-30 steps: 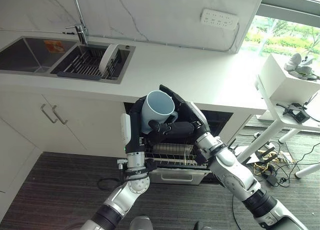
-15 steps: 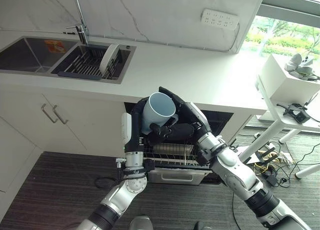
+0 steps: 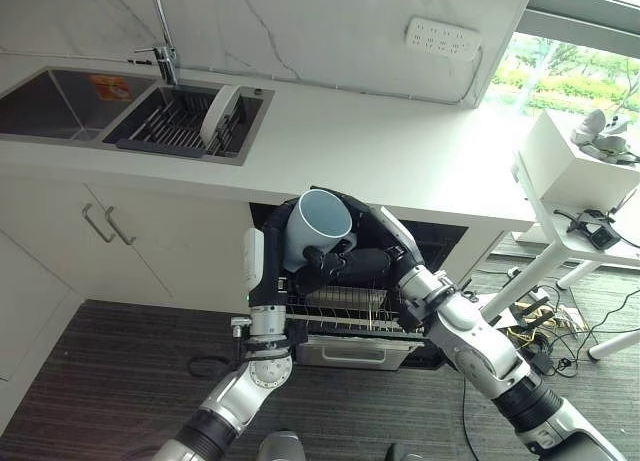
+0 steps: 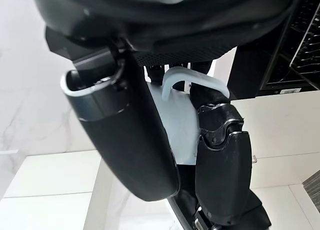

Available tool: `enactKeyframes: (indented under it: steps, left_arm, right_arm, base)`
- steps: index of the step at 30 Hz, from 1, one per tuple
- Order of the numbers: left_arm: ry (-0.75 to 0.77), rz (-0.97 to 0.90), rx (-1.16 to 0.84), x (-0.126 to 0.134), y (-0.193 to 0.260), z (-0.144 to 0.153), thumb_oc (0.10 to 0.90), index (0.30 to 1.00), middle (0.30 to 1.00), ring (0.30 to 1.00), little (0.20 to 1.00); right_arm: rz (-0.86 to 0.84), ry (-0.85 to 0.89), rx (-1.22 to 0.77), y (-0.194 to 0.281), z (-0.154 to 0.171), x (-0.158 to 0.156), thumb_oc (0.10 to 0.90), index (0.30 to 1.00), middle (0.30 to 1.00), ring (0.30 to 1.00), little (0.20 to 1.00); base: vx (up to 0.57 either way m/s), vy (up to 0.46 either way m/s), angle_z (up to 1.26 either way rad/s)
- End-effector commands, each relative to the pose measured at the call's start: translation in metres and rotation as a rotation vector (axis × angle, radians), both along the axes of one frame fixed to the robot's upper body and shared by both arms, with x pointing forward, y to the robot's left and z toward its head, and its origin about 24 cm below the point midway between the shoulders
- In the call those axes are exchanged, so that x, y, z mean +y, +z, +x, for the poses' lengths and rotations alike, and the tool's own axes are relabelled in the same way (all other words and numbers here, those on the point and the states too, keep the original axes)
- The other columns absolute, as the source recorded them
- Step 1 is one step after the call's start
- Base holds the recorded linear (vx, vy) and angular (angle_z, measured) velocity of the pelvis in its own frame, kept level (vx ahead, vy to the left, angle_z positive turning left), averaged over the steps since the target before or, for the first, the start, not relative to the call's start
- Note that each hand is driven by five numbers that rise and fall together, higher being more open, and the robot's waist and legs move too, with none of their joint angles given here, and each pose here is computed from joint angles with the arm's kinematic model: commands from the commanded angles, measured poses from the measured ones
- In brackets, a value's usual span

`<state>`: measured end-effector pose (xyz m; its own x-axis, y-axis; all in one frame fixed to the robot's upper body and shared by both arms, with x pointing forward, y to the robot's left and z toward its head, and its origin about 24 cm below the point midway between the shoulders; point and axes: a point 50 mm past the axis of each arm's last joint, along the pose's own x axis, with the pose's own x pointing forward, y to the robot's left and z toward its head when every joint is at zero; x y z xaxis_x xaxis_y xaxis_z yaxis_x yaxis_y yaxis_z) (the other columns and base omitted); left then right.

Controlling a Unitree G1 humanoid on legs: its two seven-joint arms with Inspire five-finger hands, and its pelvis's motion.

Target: Place the dishes in the dishwasher.

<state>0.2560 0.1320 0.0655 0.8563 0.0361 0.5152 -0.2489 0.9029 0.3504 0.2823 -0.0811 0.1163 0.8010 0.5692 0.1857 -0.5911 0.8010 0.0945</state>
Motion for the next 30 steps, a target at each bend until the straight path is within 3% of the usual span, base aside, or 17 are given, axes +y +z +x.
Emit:
enactKeyframes:
  steps: [1,8,10,17,24,30]
  left_arm:
    - [-0.415,0.106,-0.142,-0.070,0.028,-0.008,0.400,0.300,0.300,0.300,0.300]
    - [-0.442,0.119,-0.091,-0.072,0.022,-0.008,0.400,0.300,0.300,0.300,0.300]
    - [-0.449,0.122,-0.075,-0.074,0.021,-0.008,0.800,0.900,0.900,0.900,0.900]
    - [-0.421,0.126,-0.054,-0.072,0.019,-0.007,0.800,0.900,0.900,0.900,0.900]
    - [-0.303,0.134,-0.064,-0.060,0.017,-0.002,0.800,0.900,0.900,0.900,0.900]
    - [-0.201,0.134,-0.087,-0.046,0.021,0.003,0.800,0.900,0.900,0.900,0.900]
  right_arm:
    - [0.192,0.399,-0.432,0.100,-0.025,0.061,0.400,0.300,0.300,0.300,0.300]
    - [0.195,0.405,-0.427,0.101,-0.026,0.063,0.400,0.300,0.300,0.300,0.300]
    - [0.199,0.403,-0.422,0.100,-0.025,0.062,0.400,0.300,0.300,0.300,0.300]
    - [0.239,0.363,-0.406,0.099,-0.023,0.060,0.400,0.300,0.300,0.300,0.300]
    - [0.330,0.138,-0.383,0.095,-0.010,0.036,0.400,0.300,0.300,0.300,0.300]
    - [0.447,-0.087,-0.347,0.083,-0.002,-0.004,0.400,0.300,0.300,0.300,0.300]
  base:
    - [0.00,0.000,0.00]
    - [0.00,0.000,0.00]
    - [0.00,0.000,0.00]
    - [0.00,0.000,0.00]
    - [0.00,0.000,0.00]
    - [0.00,0.005,0.00]
